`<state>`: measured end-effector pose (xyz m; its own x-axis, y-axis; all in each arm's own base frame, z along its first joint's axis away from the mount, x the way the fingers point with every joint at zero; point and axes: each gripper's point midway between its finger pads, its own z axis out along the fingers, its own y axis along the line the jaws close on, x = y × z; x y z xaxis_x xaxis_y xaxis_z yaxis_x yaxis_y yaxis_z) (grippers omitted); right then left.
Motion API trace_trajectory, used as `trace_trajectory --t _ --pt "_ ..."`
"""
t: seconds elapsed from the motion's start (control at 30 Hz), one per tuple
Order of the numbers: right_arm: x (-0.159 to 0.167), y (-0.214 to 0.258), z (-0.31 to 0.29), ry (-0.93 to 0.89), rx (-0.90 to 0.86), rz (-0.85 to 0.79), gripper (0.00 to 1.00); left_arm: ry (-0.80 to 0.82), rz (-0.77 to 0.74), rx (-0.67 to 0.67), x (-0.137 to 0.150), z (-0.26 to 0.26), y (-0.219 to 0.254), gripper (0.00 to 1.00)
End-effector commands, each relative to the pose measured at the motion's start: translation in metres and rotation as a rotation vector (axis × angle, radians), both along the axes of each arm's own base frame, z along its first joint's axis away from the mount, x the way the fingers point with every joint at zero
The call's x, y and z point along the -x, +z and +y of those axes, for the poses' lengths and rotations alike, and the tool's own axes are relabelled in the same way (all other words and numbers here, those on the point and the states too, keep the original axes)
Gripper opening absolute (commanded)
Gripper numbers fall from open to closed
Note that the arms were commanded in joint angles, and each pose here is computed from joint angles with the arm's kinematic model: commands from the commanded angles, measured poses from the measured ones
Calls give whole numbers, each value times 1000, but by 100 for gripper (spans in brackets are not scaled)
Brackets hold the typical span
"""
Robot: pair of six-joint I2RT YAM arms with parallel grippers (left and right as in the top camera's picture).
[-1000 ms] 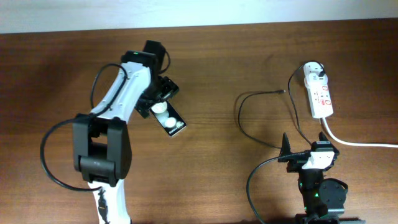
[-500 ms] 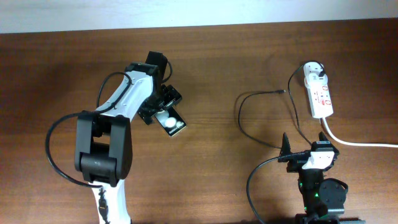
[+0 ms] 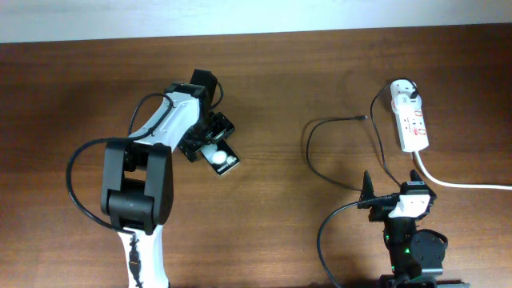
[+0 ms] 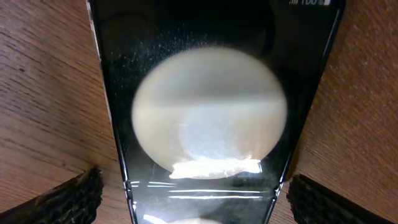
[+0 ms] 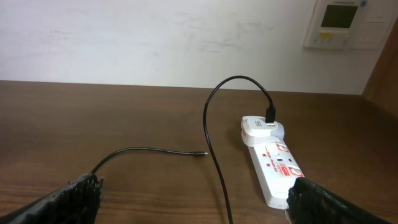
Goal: Plug charger to phone and switch on socket
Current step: 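Lift the phone with the left gripper and turn it upright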
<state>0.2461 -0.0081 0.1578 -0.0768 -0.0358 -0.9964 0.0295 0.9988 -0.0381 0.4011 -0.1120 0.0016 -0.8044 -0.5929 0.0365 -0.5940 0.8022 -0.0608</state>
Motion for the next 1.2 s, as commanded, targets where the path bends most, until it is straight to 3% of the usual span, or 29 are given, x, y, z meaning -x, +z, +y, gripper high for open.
trace_trajectory --t 0.0,0.23,0.43,0.67,0.87,1.0,1.17 --pt "0 -3 1 3 7 5 99 -23 10 -52 2 3 -13 99" --pt "0 -3 1 2 7 5 99 -13 77 -56 12 0 -40 99" --pt "0 -3 1 2 7 5 99 -10 111 -3 18 -9 -45 80" --pt "0 -2 1 2 7 4 99 -11 132 -11 20 -8 -37 79" --pt "0 -3 1 2 7 5 99 -23 72 -13 -5 -11 17 75" --pt "0 -3 1 2 7 5 99 -23 7 -99 -12 4 82 75" --pt "0 -3 1 2 7 5 99 -58 -168 -65 -4 8 176 75"
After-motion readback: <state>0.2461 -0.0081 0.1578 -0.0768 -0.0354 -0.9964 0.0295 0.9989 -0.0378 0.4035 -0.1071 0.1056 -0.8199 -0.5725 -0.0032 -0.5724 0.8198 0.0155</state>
